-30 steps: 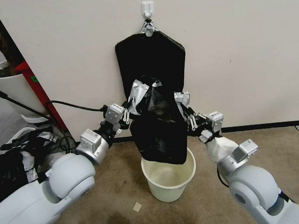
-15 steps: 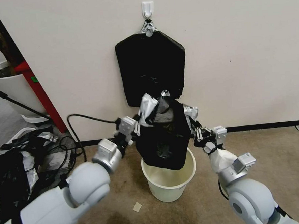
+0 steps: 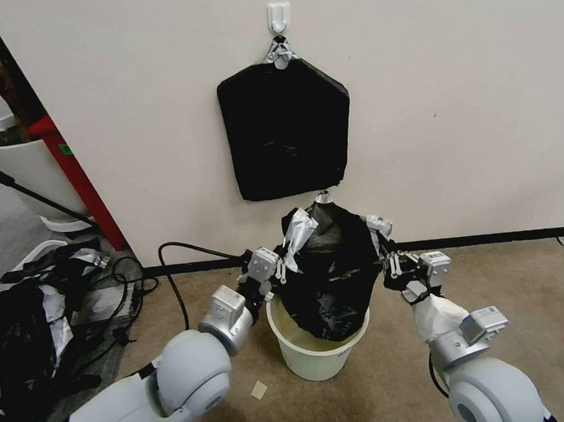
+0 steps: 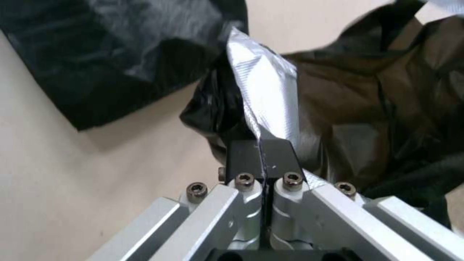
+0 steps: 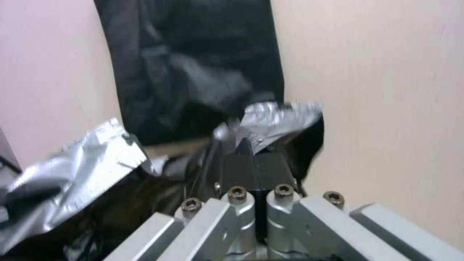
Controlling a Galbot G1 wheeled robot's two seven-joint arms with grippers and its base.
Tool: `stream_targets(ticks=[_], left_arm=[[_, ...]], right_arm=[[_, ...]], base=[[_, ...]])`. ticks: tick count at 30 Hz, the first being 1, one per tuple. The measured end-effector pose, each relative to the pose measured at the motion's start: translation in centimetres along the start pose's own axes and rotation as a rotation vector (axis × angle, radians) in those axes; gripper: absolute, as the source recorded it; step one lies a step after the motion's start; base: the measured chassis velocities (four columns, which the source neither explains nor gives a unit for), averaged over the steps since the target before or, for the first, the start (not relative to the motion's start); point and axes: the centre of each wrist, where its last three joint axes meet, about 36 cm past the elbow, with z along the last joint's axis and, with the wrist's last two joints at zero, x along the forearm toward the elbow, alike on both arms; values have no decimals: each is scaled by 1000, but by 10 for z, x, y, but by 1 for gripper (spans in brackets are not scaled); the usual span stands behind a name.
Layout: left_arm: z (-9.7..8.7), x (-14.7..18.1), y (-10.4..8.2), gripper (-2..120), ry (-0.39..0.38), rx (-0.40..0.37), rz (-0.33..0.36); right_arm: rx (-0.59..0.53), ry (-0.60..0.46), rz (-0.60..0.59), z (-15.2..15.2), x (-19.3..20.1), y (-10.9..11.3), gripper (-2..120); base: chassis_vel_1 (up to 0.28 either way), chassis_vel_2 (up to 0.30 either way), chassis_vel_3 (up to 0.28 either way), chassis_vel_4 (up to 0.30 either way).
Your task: Place a trash bag onto the trash bin.
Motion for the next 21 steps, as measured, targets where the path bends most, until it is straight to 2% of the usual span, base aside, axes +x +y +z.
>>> stream_targets(ticks=[5,8,9,11,13,15,17,18,21], left_arm=[[14,3,2,0,41,-9,-21],[33,8,0,0,99,3,-48],[33,8,0,0,99,3,-48],[47,13,-8,0,143,29,-67],[51,17,-14,0,169,39,-76],[51,19,-16,0,176,42,-78],[45,31,-24,0,210,48,-94],[45,31,-24,0,210,48,-94],[36,44,-30,0,255,51,-103]], right_arm=[[-28,40,21,21,0,3,0],[-58,80,57,38,0,8,0],[-58,80,57,38,0,8,0],[-74,148,95,53,6,15,0],[-76,196,127,55,11,20,0],[-78,213,137,55,13,22,0],[-84,300,175,45,19,34,0],[-84,300,175,45,19,34,0],[-94,400,192,30,21,45,0]], base=[[0,0,0,0],[0,0,0,0],[0,0,0,0],[0,0,0,0],[0,0,0,0],[0,0,0,0],[0,0,0,0],[0,0,0,0],[0,0,0,0]])
